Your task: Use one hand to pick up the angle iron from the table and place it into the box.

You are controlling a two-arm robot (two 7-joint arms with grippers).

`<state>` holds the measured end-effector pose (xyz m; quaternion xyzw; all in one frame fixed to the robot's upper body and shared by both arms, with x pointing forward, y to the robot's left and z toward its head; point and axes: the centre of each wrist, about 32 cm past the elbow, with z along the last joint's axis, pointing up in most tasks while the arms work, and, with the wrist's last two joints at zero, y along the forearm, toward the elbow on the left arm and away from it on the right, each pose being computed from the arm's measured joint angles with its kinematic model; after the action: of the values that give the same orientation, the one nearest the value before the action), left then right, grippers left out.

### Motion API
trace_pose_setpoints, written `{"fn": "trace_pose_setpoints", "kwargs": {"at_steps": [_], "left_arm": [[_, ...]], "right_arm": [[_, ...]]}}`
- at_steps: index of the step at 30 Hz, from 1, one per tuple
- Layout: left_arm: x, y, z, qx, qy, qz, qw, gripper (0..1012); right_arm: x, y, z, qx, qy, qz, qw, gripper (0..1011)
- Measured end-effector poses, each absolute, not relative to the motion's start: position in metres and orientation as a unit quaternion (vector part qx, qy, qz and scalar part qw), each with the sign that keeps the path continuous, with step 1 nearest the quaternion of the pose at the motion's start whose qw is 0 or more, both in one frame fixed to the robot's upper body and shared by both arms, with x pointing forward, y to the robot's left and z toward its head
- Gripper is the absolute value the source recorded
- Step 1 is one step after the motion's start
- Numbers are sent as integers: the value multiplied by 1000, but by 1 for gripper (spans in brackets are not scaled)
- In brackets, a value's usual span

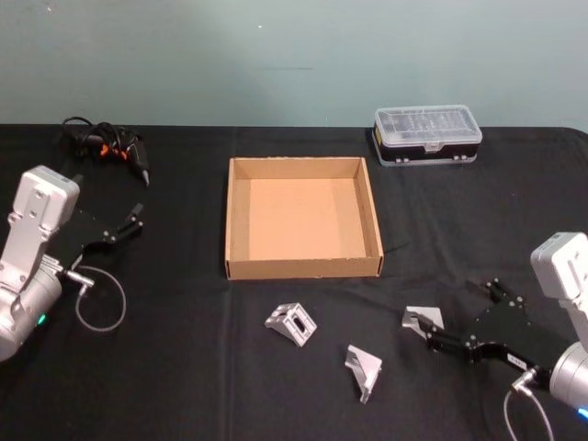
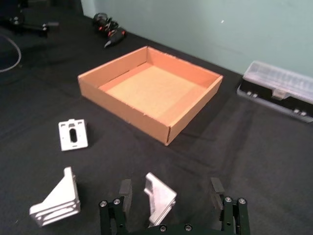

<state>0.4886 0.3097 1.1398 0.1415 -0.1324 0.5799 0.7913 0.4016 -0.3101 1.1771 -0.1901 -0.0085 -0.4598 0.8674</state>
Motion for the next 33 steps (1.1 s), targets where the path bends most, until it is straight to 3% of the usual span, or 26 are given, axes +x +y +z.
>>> {"fn": "trace_pose_setpoints", "kwargs": {"at_steps": [33], "left_arm": [[489, 310, 1140, 141, -132, 580, 791, 1011]], "right_arm": [[424, -288, 1148, -228, 31, -473, 851, 1003]]}}
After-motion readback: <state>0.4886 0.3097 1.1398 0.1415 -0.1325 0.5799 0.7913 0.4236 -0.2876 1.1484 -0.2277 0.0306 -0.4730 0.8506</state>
